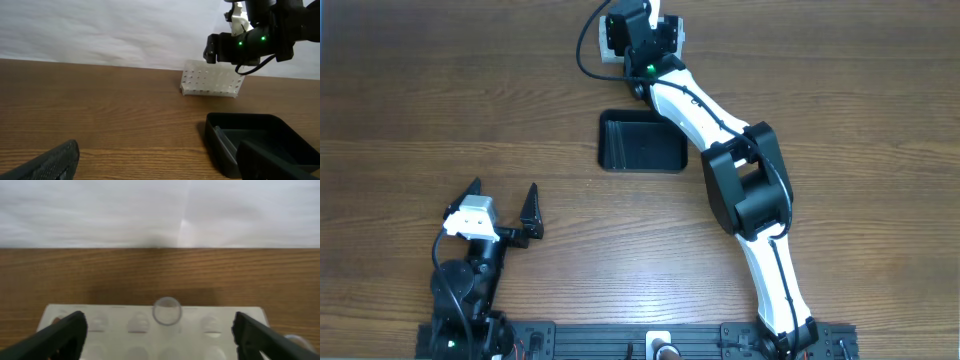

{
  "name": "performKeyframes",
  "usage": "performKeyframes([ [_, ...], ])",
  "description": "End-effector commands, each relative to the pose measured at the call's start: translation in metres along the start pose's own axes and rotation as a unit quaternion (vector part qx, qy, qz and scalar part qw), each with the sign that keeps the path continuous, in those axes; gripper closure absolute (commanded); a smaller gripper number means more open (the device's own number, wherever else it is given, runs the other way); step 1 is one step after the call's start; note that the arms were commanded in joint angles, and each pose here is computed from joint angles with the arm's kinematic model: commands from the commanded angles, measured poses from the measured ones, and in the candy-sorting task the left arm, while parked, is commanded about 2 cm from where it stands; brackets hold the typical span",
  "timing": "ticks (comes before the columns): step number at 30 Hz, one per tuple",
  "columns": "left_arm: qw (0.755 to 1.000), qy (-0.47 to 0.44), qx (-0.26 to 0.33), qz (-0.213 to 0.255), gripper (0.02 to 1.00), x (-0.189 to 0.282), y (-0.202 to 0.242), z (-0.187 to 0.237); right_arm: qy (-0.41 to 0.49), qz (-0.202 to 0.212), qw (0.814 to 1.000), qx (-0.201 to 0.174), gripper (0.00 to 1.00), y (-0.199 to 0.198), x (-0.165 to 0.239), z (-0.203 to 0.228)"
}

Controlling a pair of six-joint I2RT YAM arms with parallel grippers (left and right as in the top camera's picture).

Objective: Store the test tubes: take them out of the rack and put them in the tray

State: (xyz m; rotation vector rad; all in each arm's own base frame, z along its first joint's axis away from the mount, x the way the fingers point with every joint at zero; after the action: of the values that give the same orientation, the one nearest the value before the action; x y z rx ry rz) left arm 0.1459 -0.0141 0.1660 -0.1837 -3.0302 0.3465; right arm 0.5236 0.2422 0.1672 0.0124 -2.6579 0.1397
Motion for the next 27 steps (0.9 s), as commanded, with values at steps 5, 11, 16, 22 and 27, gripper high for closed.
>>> performKeyframes([
  [5, 1.0, 0.0, -0.007, 0.001, 0.02, 0.0, 0.0005, 0.0013, -0.012, -0.003, 1.0, 0.017, 0.294, -0.0053, -0.0046, -0.0091],
  [11, 1.0, 0.0, -0.007, 0.001, 0.02, 0.0, 0.0005, 0.0013, -0.006, 0.0, 1.0, 0.027, 0.485, -0.0079, -0.0057, -0.0076],
  [16, 1.0, 0.0, -0.007, 0.001, 0.018, 0.0, 0.0005, 0.0013, 0.0, 0.004, 1.0, 0.027, 0.599, -0.012, -0.0094, -0.0041],
  [22, 1.0, 0.0, -0.007, 0.001, 0.018, 0.0, 0.0005, 0.0013, 0.003, 0.005, 1.0, 0.028, 0.72, -0.0125, -0.012, -0.0009],
  [27, 1.0, 0.0, -0.007, 0.001, 0.018, 0.0, 0.0005, 0.0013, 0.004, 0.0, 1.0, 0.028, 0.748, -0.0124, -0.0128, -0.0005],
])
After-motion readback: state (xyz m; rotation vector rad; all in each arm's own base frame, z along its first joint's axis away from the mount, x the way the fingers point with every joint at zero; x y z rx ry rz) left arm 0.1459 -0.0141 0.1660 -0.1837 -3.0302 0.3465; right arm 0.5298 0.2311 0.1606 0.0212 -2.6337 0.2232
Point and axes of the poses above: each gripper's point midway between its finger pads, its own x axis back along the fingers, its own y axis along the line the jaws close on, z = x × y, the point moved 10 cm from there along x, back along the fingers, and after that the axes turned 6 degrees about x, right-handed, at the moved point
